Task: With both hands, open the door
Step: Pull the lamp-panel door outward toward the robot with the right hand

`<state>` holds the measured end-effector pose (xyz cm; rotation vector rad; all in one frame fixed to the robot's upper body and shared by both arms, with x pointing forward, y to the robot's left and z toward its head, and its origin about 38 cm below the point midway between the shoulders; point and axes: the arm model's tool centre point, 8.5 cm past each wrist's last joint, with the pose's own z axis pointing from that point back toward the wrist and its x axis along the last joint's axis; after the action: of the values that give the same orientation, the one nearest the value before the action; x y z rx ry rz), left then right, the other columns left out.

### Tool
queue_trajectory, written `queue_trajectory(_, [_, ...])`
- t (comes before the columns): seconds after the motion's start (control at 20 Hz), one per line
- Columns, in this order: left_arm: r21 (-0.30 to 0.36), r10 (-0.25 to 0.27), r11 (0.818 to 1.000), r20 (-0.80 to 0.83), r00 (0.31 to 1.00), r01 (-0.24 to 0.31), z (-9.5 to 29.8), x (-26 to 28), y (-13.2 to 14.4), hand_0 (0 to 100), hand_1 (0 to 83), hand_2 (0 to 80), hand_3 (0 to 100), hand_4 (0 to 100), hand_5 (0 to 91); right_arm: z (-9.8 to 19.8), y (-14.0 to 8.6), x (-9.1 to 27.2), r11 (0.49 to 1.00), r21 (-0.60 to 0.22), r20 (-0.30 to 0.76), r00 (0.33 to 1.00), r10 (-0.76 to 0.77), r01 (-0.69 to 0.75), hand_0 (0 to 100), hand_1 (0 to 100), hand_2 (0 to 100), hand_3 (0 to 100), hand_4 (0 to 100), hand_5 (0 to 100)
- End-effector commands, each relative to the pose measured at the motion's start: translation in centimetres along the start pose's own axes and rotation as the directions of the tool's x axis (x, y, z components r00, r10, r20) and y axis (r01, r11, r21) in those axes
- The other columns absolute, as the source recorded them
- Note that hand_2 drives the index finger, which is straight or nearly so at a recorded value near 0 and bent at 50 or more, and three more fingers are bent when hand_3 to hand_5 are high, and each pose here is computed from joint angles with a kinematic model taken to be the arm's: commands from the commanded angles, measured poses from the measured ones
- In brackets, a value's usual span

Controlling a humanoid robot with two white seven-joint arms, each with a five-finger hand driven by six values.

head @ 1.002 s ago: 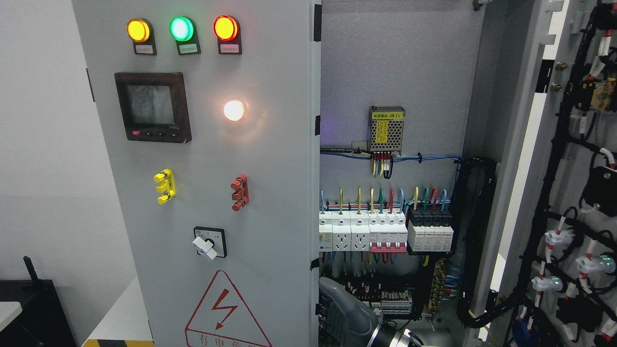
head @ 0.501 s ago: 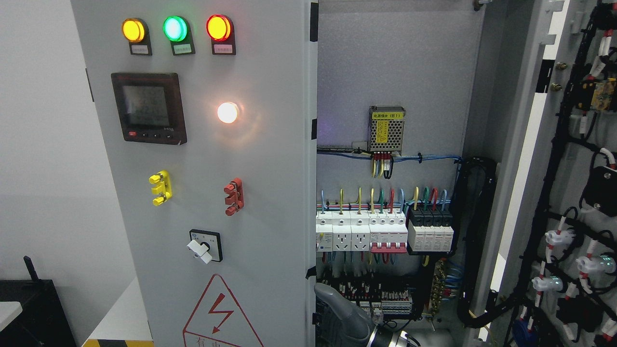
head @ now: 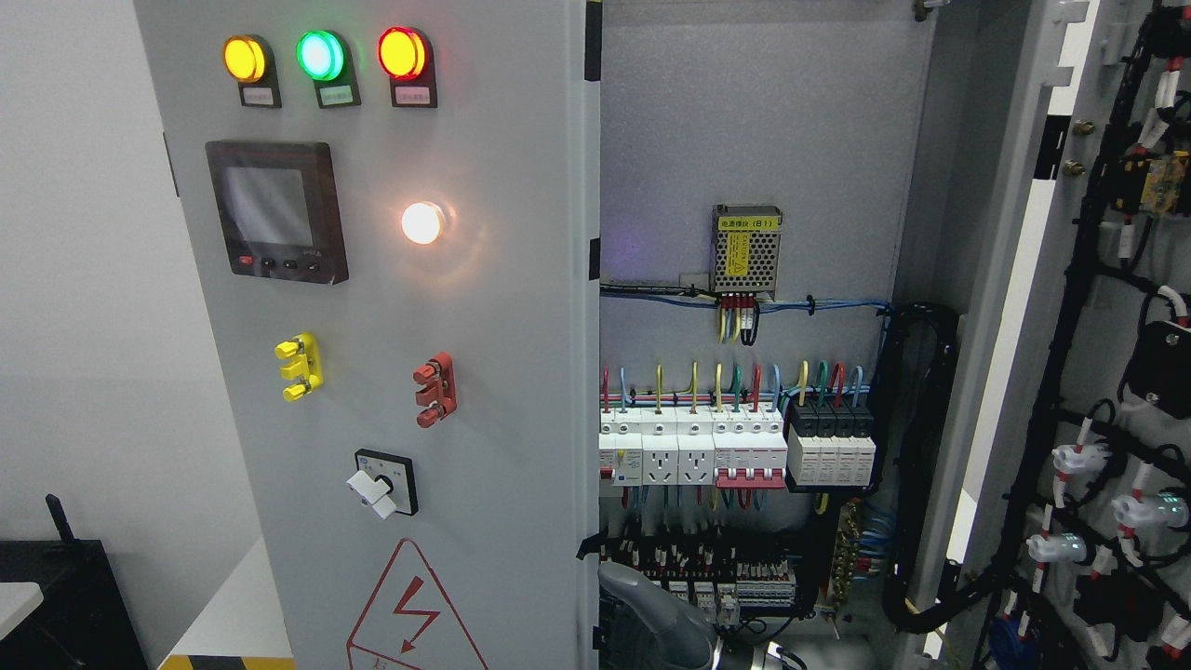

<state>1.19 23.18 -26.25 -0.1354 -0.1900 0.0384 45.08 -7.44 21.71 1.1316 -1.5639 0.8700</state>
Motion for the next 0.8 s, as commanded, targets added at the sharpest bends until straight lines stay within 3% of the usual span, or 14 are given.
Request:
queue_trajectory(0.0, [-0.003,-0.015,1.0,-0.003,1.0,0.015,0.0,0.0,-0.1,0,0.0,0.0,0,0,0.0,0.1,0.3,0.0,0.999,0.033,-0.012,1.0,0.011,-0.01,38,0,0,0,0,0])
queue_trajectory(0.75, [-0.003,-0.014,1.0,-0.004,1.0,0.014,0.0,0.0,-0.1,0,0.0,0.0,0,0,0.0,-0.5,3.0,-0.7,0.986,0.164,-0.037,0.999,0.001,0.005,38,0,0,0,0,0])
